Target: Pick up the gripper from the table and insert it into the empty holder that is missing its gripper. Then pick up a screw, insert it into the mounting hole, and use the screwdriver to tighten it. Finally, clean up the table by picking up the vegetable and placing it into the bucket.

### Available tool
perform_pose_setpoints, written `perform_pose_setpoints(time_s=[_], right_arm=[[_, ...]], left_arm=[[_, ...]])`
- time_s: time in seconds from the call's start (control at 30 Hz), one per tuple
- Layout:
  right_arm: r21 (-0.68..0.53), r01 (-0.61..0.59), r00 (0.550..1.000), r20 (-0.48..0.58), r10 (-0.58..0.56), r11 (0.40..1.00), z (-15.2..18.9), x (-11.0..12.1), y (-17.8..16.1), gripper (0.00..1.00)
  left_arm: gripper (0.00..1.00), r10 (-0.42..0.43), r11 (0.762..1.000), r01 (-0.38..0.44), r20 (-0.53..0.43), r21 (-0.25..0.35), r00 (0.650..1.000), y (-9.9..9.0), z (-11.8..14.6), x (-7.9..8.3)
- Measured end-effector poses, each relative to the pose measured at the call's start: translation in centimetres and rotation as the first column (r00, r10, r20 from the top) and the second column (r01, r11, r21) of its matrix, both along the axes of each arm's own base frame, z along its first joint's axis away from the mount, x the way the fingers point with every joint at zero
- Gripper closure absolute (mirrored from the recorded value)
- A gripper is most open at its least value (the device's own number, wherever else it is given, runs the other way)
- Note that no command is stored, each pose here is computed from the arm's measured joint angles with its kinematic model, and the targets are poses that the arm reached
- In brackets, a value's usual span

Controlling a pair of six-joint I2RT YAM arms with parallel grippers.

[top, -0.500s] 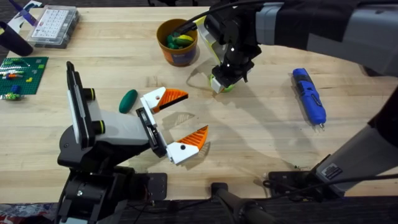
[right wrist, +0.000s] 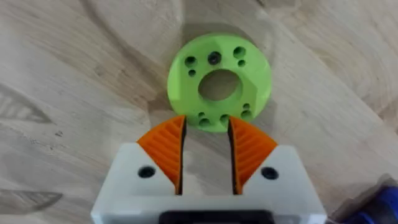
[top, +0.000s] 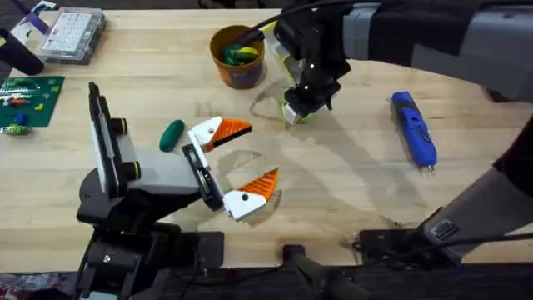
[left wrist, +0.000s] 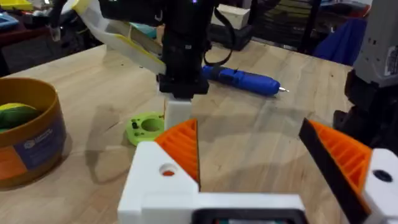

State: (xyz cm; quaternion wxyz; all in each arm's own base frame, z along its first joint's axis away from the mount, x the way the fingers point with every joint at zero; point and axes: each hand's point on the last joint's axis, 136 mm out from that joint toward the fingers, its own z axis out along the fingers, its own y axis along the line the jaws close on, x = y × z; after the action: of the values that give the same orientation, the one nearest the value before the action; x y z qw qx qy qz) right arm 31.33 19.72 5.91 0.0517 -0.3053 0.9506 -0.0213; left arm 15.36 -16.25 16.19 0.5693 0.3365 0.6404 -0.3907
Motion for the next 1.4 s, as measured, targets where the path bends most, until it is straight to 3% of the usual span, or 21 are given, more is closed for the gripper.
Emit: perform_pose_setpoints(time_s=[0.8,1.4], right_arm=[[0.181,-0.019,0.988,0.152,-0.009,0.983,1.9,3.5,3.7,0.602],[0.192,-0.022,0.982,0.186,-0.014,0.981,2.2,4.3,4.1,0.602]], left_arm=[[0.012,0.001,1.000,-0.001,0.001,0.000,1.000,0.0,0.0,0.0],[0.014,0.001,1.000,-0.001,0.001,0.000,1.000,0.0,0.0,0.0]])
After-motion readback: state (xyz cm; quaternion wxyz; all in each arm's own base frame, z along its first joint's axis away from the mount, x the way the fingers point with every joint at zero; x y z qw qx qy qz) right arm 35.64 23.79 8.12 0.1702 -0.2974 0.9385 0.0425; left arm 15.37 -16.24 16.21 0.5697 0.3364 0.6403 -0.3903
